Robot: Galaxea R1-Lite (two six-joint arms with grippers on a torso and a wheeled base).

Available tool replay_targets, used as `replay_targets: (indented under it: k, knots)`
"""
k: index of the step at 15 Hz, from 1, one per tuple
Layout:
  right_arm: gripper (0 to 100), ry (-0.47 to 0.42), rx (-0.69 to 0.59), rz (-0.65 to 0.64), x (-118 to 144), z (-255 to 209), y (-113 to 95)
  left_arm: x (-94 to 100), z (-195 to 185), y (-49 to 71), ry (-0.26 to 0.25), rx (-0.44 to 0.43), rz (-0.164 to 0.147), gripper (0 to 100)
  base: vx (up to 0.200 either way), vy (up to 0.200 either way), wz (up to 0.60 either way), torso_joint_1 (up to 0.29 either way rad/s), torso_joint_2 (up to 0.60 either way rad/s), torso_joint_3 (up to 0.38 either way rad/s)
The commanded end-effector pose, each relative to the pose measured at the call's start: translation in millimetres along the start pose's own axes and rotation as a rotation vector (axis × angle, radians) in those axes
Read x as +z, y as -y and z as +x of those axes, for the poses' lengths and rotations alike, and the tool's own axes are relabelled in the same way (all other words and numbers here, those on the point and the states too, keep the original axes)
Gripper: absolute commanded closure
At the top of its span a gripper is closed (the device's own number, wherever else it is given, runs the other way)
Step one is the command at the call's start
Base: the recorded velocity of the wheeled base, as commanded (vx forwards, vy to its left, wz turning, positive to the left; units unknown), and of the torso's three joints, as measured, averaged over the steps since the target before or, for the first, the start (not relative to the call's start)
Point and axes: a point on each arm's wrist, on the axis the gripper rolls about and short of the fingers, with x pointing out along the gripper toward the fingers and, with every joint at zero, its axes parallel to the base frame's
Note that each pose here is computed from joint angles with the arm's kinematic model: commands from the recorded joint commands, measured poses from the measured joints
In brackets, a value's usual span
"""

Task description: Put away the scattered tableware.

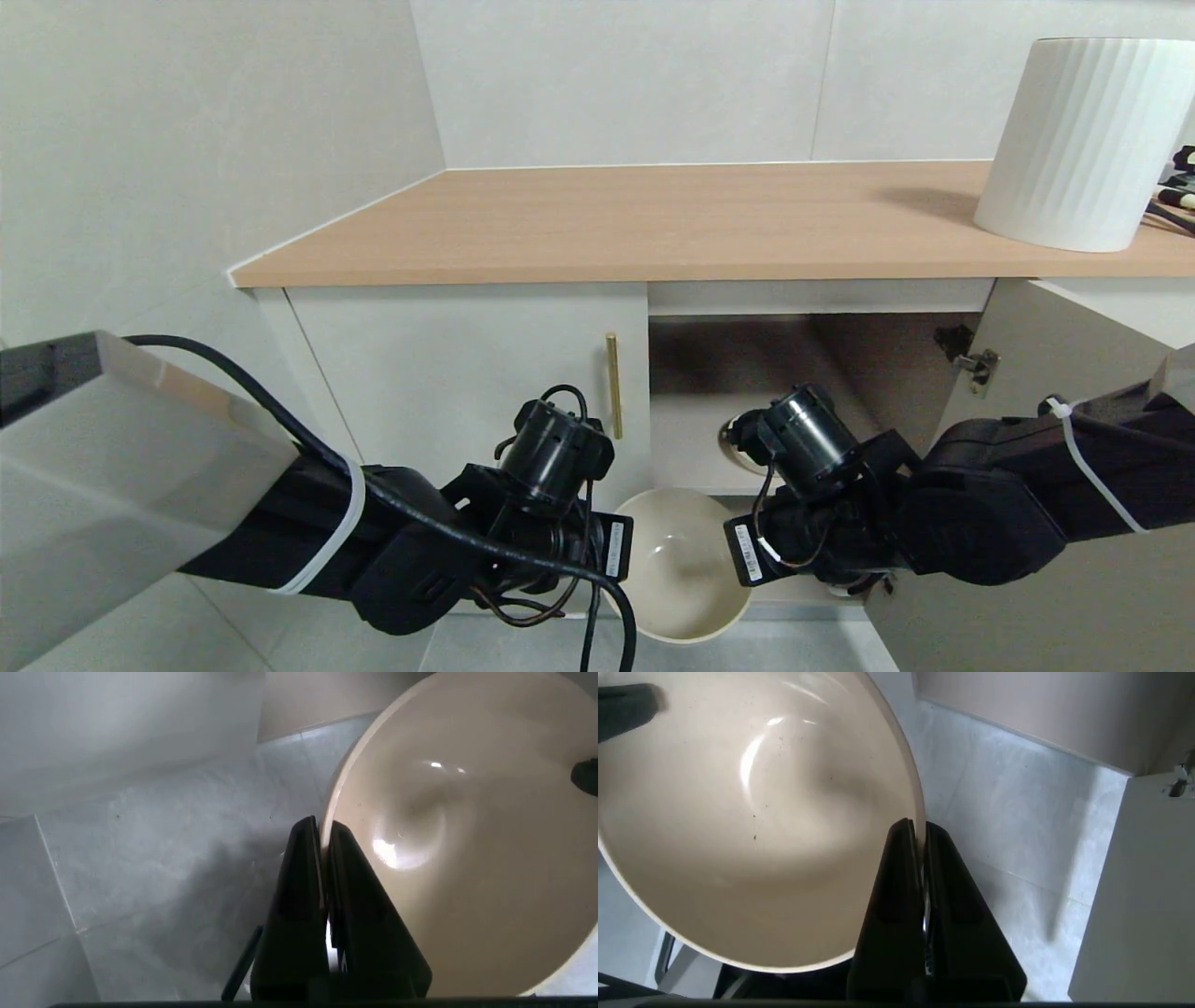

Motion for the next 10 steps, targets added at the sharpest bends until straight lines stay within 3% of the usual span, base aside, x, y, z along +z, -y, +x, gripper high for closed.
replay_targets:
  k: [1, 4, 5, 10]
  knots:
    - [100, -0.002, -0.002, -0.001, -0.4, 0.2, 0.0, 0.1, -0.3, 0.0, 0.001, 0.001, 0.0, 100, 0.0, 0.0, 0.0, 0.0, 0.0, 0.0]
    - [100, -0.006, -0.005, -0.002, -1.0, 1.8, 0.0, 0.6, -0.7, -0.4, 0.003, 0.002, -0.001, 100, 0.0, 0.0, 0.0, 0.0, 0.0, 0.0]
    - [100, -0.008, -0.005, -0.002, -1.2, 2.3, 0.0, 0.2, -1.2, 0.0, 0.003, 0.001, 0.0, 0, 0.0, 0.0, 0.0, 0.0, 0.0, 0.0]
    - [100, -0.009, -0.006, -0.002, -1.6, 2.4, 0.2, 1.8, -2.2, -0.1, 0.01, 0.003, -0.007, 0, 0.0, 0.0, 0.0, 0.0, 0.0, 0.0]
